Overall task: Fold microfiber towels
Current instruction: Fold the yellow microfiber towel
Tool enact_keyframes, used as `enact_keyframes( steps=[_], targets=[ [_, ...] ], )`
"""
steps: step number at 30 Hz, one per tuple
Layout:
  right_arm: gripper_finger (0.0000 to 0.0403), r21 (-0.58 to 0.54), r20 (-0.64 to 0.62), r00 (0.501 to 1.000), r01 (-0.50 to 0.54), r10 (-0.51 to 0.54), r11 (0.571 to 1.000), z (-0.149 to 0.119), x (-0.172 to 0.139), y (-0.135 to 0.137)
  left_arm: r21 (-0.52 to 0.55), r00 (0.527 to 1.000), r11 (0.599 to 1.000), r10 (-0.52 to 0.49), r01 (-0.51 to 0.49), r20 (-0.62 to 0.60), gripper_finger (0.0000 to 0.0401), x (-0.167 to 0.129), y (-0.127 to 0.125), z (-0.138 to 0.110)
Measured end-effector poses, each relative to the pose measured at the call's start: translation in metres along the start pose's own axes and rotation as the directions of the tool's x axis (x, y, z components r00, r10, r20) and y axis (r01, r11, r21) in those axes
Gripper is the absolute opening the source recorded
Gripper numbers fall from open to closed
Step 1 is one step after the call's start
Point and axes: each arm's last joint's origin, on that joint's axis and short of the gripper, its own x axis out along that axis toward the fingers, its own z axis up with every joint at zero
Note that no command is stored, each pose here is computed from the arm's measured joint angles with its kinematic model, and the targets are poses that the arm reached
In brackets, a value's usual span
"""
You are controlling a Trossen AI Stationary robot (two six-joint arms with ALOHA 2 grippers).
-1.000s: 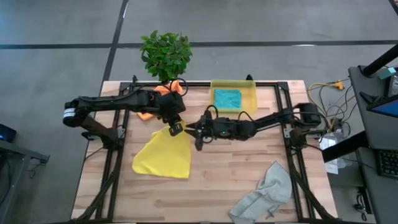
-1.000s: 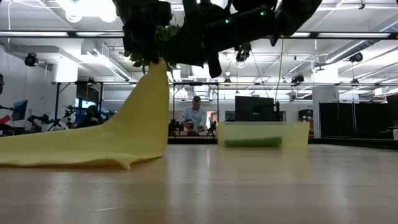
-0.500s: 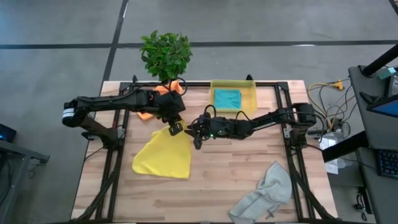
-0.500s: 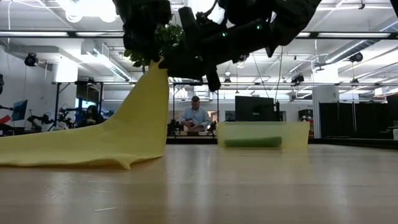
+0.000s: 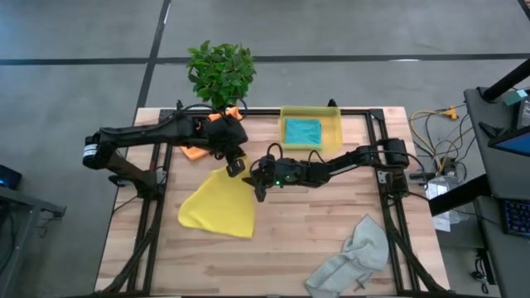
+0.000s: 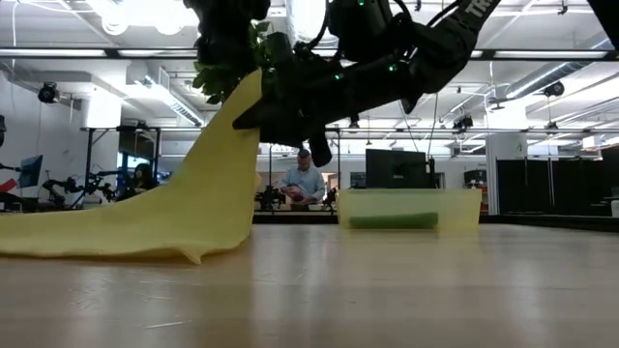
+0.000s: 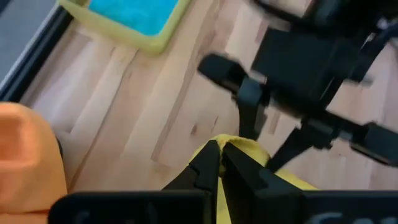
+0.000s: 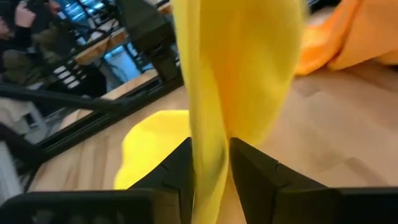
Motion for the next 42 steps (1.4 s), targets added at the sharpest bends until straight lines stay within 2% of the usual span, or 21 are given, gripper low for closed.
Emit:
enact_keyframes(
  steps=[13,24,28,42],
  targets=[
    [0.0061,0.044,-0.033,0.999,-0.011,0.013,0.999,-0.005,0.002,0.002,-0.006,0.997,1.0,0.027,-0.027,0.075,0.0,-0.018,-0.001,0.014],
    [0.0061,0.015,-0.168,0.986,-0.001,0.004,1.0,-0.029,-0.003,0.018,-0.005,0.996,0.997,0.078,-0.078,0.045,0.0,-0.024,0.002,0.008],
    [0.0061,0.018,-0.22,0.975,0.007,-0.003,1.0,-0.038,-0.005,0.024,-0.009,0.993,0.995,0.096,-0.095,0.07,0.0,-0.03,0.004,0.007],
    [0.0061,0.089,-0.322,0.947,0.021,0.009,0.996,-0.073,-0.02,0.042,-0.01,0.985,0.99,0.142,-0.142,0.102,0.0,-0.039,0.007,0.006]
  ],
)
